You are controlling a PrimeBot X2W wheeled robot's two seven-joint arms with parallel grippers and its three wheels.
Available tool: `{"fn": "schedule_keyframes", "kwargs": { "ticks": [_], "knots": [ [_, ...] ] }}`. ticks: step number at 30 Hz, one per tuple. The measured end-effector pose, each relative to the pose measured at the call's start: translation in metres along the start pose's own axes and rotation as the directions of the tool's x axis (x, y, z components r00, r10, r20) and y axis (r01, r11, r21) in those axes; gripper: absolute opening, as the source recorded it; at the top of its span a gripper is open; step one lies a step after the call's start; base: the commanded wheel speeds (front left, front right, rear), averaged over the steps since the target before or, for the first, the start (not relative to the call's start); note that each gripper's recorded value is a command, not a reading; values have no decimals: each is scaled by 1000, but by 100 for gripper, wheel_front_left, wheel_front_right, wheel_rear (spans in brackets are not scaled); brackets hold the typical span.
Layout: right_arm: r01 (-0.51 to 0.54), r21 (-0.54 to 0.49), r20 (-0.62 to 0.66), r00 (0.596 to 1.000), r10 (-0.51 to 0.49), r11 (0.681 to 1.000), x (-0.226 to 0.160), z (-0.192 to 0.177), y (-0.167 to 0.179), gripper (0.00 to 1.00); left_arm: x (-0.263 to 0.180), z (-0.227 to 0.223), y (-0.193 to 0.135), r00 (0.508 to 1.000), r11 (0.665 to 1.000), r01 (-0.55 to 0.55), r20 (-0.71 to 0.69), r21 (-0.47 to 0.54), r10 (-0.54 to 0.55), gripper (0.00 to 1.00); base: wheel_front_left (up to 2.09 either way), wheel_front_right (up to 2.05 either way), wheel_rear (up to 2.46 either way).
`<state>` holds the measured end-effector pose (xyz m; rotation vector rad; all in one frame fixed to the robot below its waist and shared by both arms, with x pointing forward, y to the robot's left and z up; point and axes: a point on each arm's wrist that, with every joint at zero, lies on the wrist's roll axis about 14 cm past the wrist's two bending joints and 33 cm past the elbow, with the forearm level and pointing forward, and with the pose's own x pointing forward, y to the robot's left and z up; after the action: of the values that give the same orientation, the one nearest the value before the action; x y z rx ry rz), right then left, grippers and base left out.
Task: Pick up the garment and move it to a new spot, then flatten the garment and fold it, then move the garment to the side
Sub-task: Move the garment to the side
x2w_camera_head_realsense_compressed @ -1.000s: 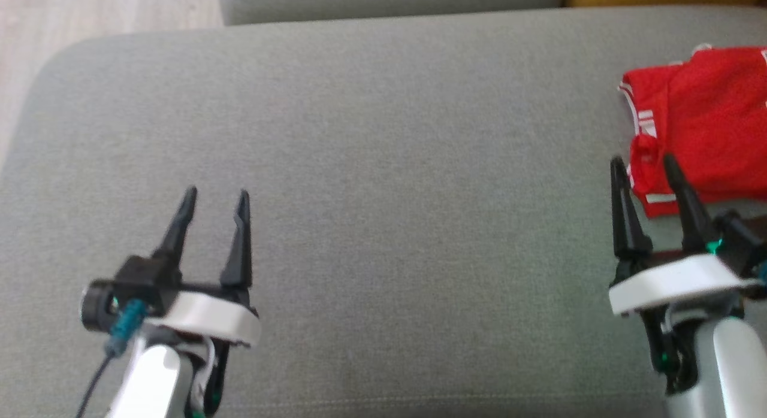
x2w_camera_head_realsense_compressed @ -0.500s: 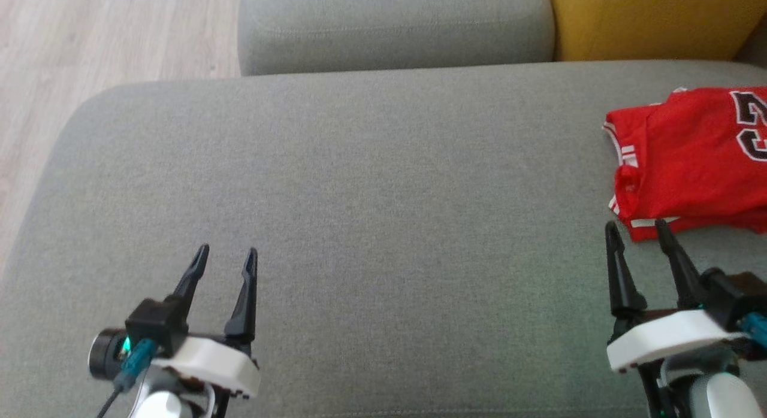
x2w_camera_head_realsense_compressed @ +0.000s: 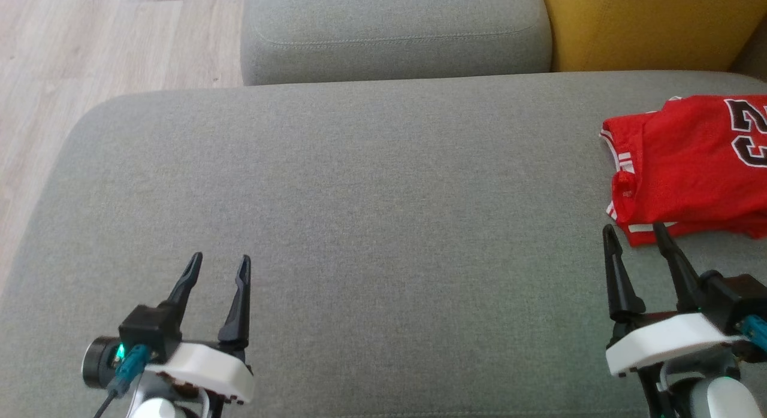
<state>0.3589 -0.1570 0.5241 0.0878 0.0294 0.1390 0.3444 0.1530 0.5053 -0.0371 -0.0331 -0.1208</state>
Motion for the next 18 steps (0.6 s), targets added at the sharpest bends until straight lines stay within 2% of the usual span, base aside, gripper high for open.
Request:
{"fn": "schedule_keyframes", "kwargs": {
  "ticks": [18],
  "knots": [
    [-5, 1, 1, 1000, 5, 1000, 0, 0, 2, 100, -3, -3, 4, 1000, 1000, -22, -6, -7, 22, 100, 0, 0, 0]
  ]
}}
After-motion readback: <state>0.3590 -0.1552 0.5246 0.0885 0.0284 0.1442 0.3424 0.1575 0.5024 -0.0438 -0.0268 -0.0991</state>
